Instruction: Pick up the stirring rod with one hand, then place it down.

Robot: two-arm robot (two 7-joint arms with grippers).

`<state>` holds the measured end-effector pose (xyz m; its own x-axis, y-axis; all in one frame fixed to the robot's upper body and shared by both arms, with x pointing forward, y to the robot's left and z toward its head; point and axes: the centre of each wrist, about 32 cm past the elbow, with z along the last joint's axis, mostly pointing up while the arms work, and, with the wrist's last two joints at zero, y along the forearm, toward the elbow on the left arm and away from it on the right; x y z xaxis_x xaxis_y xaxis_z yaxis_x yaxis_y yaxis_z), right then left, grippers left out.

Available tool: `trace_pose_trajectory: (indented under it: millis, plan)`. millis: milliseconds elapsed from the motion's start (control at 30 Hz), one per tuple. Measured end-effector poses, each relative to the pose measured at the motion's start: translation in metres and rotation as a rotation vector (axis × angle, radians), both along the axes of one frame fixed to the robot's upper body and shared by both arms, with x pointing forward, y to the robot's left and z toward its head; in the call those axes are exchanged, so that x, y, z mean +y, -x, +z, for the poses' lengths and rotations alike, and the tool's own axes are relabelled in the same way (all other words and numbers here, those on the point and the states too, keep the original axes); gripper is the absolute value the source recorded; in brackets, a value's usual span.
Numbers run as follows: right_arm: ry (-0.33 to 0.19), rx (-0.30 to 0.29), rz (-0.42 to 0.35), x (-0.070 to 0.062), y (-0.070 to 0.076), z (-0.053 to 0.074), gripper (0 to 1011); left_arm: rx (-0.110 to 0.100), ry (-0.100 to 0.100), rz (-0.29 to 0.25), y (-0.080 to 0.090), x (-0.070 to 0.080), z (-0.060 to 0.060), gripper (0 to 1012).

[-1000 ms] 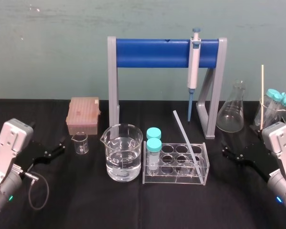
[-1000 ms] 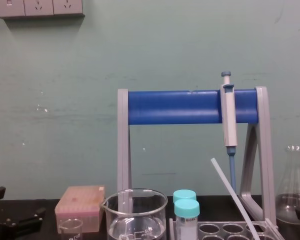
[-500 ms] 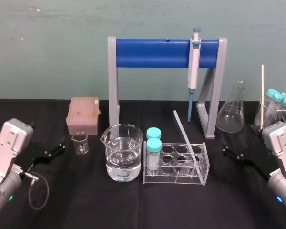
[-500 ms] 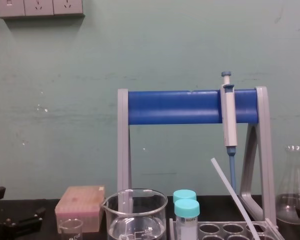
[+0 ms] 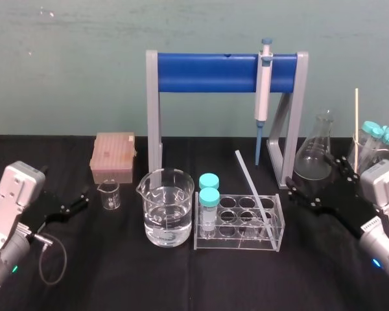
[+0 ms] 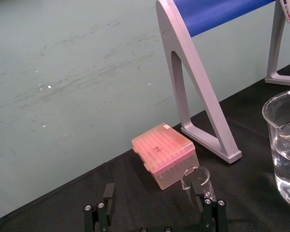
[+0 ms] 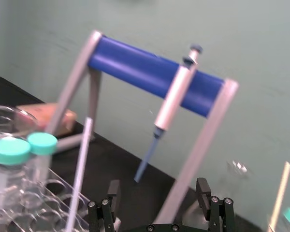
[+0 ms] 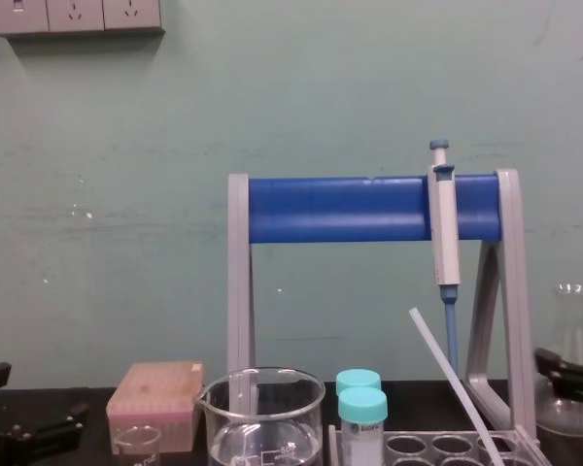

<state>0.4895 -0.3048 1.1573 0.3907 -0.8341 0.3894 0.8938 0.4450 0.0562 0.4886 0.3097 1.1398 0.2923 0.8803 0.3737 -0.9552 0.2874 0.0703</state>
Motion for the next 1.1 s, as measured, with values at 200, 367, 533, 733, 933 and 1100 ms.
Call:
trace_pose_trajectory:
  millis: [200,367,533,733,933,1100]
  plan:
    - [-0.015,-0.023,0.063,0.004,-0.015,0.006,1003,0.000,0.000,0.000,0.000,0.000,0.000,1000]
    - [-0.044,-0.017,0.121,0.007,-0.032,0.009,1003,0.000,0.000,0.000,0.000,0.000,0.000,1000]
    - [-0.081,0.010,0.211,0.009,-0.049,0.011,1003,0.000,0.000,0.000,0.000,0.000,0.000,1000]
    - [-0.131,0.059,0.283,0.015,-0.061,0.012,1003,0.000,0.000,0.000,0.000,0.000,0.000,1000]
    - [-0.192,0.165,0.324,0.019,-0.071,0.008,1003,0.000,0.000,0.000,0.000,0.000,0.000,1000]
    - [-0.243,0.283,0.365,0.023,-0.081,0.004,1003,0.000,0.000,0.000,0.000,0.000,0.000,1000]
